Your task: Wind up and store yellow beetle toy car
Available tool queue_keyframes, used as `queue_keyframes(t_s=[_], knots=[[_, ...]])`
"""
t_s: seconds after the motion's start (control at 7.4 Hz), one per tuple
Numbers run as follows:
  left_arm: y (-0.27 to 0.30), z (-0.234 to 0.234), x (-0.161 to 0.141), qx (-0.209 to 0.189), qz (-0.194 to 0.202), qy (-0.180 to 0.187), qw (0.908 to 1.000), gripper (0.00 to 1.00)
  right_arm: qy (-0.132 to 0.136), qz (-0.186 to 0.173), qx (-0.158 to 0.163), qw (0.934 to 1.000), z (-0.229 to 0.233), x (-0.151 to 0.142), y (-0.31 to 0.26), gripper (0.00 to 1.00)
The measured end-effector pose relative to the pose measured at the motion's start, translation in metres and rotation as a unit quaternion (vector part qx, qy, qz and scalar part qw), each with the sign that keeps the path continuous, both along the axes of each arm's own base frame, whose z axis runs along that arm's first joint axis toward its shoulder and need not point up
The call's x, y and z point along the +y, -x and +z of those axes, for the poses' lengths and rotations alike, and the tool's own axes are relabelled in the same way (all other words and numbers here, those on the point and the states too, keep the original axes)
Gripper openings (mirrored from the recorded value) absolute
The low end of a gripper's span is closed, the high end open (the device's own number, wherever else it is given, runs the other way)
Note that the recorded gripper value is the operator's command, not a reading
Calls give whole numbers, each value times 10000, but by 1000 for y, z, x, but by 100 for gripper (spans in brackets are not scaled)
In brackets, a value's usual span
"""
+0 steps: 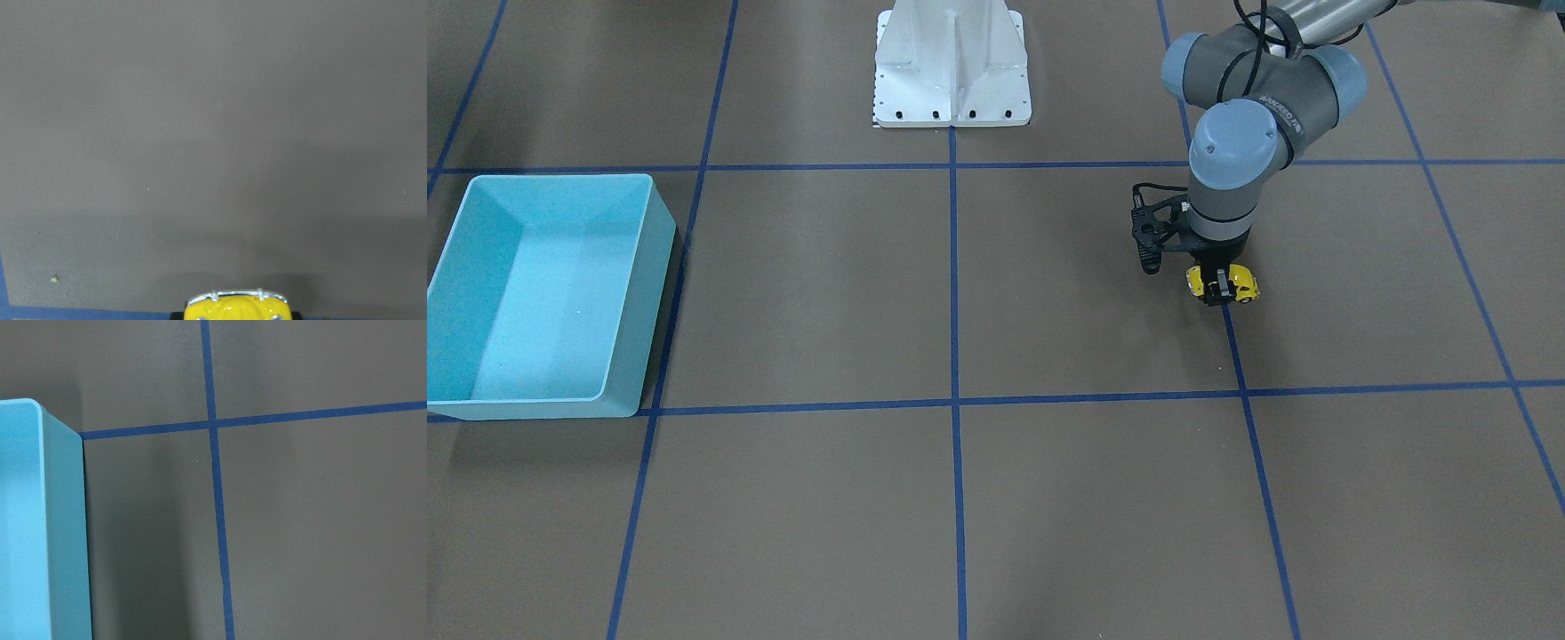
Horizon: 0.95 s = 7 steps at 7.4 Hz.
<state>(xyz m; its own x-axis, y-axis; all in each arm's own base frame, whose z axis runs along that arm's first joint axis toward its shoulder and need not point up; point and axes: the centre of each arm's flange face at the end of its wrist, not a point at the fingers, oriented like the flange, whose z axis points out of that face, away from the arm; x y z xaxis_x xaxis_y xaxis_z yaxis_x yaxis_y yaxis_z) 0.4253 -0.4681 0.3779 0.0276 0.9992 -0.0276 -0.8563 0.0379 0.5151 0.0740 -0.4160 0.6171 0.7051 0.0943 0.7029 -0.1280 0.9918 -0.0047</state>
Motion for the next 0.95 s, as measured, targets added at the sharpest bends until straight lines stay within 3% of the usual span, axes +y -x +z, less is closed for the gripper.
queue_keyframes(t_s=[0.95], knots=[[-19, 3, -6, 63, 328, 122, 9994, 0, 4, 3, 0, 10000, 0, 0, 0, 100]])
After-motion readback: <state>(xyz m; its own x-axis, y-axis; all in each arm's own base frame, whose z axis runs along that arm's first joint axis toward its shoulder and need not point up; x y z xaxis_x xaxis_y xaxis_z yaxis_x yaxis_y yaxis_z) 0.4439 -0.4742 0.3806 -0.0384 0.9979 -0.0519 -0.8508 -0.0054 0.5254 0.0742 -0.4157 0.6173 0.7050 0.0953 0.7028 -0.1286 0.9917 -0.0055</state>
